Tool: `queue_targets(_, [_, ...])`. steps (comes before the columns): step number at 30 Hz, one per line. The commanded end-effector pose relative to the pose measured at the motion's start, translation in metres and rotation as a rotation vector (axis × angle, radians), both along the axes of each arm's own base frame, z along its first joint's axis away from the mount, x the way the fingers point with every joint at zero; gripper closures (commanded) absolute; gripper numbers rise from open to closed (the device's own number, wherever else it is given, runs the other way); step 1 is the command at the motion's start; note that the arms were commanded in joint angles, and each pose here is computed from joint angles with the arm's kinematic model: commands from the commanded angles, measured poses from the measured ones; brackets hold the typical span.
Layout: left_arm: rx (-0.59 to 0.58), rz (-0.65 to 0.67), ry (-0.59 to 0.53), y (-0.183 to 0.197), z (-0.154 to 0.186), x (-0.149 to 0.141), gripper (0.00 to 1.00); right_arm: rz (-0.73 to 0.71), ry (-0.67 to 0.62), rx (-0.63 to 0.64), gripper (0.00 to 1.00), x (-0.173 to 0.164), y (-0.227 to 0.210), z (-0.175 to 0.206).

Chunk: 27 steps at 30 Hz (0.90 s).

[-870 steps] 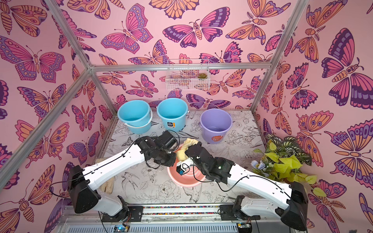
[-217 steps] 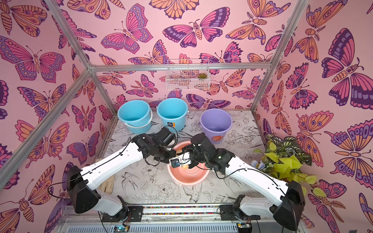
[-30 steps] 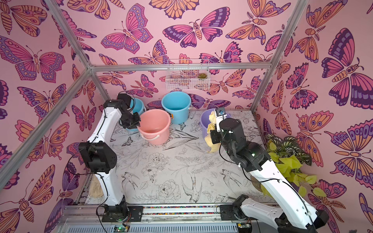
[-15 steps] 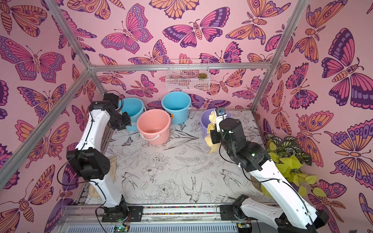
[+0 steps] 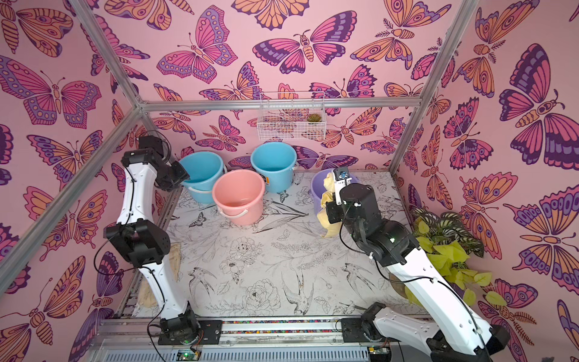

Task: Wipe the inside of the bucket with a cloth
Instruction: Pick up the bucket from the corner of the board.

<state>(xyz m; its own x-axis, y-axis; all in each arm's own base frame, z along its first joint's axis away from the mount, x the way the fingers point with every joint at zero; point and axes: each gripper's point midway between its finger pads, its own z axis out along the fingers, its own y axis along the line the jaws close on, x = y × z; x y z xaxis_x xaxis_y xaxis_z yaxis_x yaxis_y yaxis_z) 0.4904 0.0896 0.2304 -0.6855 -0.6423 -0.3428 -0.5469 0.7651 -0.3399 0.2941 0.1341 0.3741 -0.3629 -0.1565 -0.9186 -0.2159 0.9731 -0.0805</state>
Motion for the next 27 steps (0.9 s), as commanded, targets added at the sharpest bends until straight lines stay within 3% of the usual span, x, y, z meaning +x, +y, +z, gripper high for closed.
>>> queue_targets(1, [-0.015,0.029,0.031,0.019,-0.016,0.003,0.41,-0.016,-0.014,0.013,1.0,0.0,-0.003,0.005])
queue_targets(9, [-0.046,-0.018,0.028,0.024,-0.045,0.03,0.45,-0.013,-0.012,0.006,1.0,0.002,-0.002,0.005])
queue_targets(21, [-0.02,0.008,0.051,0.037,-0.064,0.037,0.74,-0.008,-0.013,0.002,1.0,0.003,-0.001,0.005])
queue_targets(27, [0.0,0.048,0.032,0.049,-0.05,0.031,0.91,-0.006,-0.014,-0.002,1.0,0.003,-0.001,0.005])
